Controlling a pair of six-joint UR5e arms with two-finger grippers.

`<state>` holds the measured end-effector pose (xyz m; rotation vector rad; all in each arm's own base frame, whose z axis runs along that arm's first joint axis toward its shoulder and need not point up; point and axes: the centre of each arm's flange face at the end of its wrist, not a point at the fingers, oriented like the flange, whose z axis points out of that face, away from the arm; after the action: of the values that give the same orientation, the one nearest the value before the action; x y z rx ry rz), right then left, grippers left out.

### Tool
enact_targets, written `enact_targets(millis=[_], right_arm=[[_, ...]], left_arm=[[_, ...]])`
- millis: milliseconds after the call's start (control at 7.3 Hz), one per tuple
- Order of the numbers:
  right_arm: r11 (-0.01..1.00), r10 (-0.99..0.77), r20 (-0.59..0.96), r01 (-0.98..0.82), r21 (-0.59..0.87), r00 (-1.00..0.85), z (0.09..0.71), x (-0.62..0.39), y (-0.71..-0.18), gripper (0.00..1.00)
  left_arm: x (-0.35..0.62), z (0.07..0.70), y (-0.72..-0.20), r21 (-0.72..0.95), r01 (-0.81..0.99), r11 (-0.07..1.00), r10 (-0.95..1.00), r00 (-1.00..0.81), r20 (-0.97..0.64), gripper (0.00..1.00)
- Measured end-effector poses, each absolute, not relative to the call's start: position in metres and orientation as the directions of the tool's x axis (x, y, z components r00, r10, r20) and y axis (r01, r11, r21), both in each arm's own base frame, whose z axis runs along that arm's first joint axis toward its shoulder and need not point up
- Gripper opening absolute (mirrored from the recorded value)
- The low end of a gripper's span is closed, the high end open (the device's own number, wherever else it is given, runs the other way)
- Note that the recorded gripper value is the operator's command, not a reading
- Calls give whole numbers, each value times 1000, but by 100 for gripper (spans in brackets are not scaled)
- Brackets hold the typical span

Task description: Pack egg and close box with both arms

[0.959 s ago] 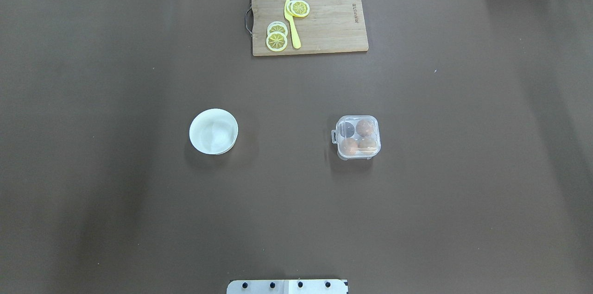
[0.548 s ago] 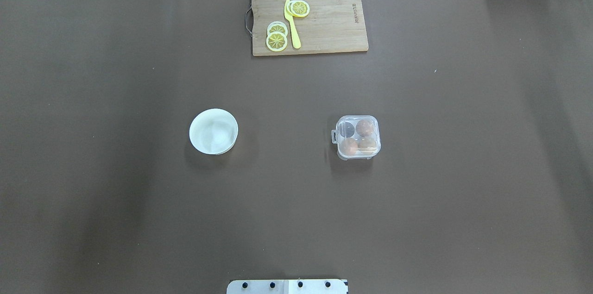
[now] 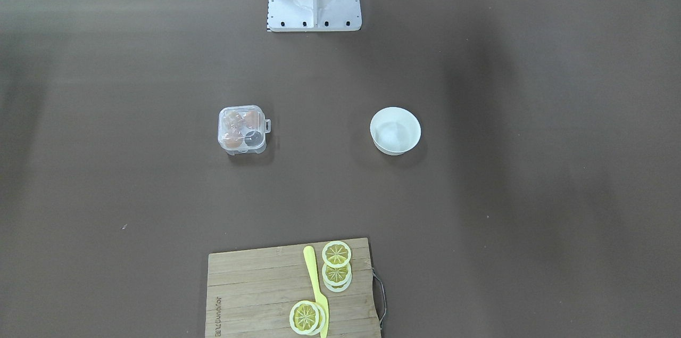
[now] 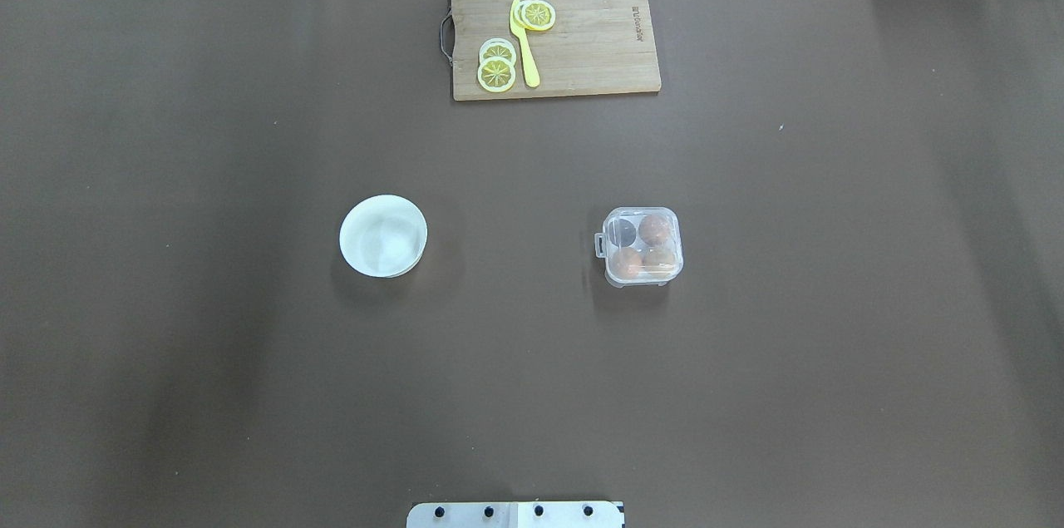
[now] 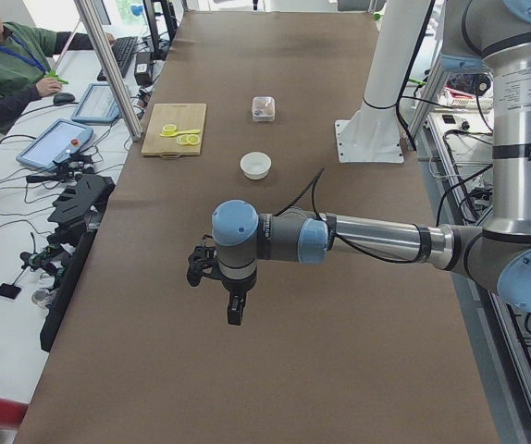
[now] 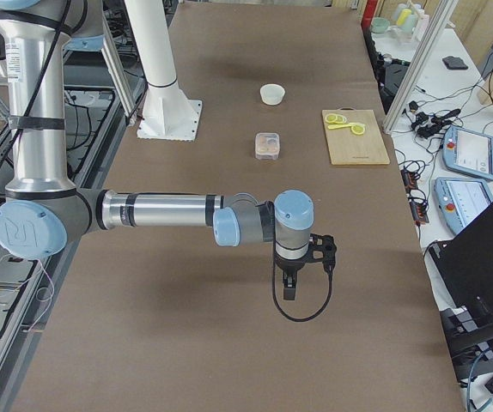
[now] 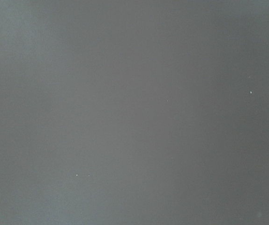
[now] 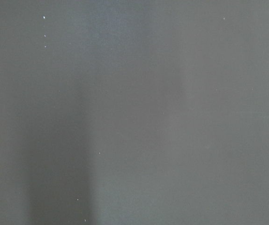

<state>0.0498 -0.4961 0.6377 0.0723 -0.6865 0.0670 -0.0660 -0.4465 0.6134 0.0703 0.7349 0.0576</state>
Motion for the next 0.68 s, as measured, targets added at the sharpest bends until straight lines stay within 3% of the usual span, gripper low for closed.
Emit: enact_targets(millis=[685], right_arm=[[995, 26, 638, -83, 60, 770, 635, 48, -498, 100]], left_arm=[[-65, 616, -445, 77, -26, 997, 71, 738, -671, 98]])
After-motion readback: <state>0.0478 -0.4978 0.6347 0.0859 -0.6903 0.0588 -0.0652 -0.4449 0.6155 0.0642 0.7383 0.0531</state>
